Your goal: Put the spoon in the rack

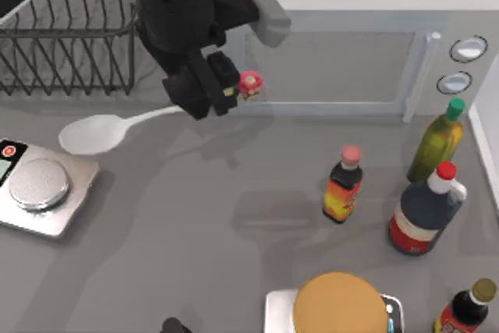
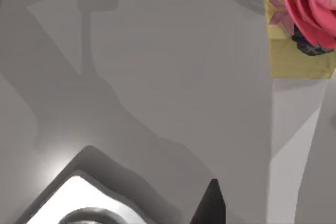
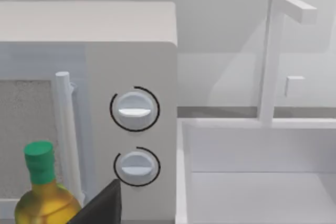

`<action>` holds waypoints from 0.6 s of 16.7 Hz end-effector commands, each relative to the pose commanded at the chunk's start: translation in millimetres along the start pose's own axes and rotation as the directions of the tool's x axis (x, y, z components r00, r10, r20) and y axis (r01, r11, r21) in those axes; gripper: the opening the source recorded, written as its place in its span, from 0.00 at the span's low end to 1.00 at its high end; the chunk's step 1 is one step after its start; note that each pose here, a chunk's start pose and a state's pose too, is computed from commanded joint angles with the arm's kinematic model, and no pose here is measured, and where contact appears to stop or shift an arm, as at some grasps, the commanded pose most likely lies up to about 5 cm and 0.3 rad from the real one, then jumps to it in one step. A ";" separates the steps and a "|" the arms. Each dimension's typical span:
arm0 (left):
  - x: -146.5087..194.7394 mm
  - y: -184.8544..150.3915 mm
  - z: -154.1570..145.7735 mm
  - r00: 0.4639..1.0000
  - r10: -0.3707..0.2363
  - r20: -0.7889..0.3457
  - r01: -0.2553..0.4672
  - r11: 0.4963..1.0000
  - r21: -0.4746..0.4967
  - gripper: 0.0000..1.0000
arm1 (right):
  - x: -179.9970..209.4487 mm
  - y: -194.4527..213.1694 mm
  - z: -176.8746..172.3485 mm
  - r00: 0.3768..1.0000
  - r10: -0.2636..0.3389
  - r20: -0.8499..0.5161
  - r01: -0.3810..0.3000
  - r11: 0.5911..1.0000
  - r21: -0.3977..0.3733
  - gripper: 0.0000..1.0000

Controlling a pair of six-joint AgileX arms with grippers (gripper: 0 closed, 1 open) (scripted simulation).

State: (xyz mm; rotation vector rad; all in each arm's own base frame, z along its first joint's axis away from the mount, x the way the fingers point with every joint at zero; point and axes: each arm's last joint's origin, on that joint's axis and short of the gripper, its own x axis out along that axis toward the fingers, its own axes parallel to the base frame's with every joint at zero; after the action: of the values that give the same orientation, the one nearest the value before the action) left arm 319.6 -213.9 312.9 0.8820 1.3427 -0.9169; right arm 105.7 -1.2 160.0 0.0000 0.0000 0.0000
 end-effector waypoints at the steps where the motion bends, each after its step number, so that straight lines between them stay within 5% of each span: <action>1: -0.8 -0.1 -0.3 1.000 0.000 0.001 0.000 1.000 0.000 0.00 | 0.0 0.0 0.0 1.000 0.000 0.000 0.000 1.000 0.000 1.00; 6: -1.4 2.4 -2.7 1.000 0.006 0.012 -0.006 1.000 -0.012 0.00 | 0.0 0.0 0.0 1.000 0.000 0.000 0.000 1.000 0.000 1.00; 10: -22.3 17.9 -30.7 0.983 0.095 0.156 -0.072 0.986 -0.148 0.00 | 0.0 0.0 0.0 1.000 0.000 0.000 0.000 1.000 0.000 1.00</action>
State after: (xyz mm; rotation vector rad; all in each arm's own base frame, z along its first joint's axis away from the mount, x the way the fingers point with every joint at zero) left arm 323.5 -177.8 334.0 0.7329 1.2052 -0.8002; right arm 105.7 -1.2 160.0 0.0000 0.0000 0.0000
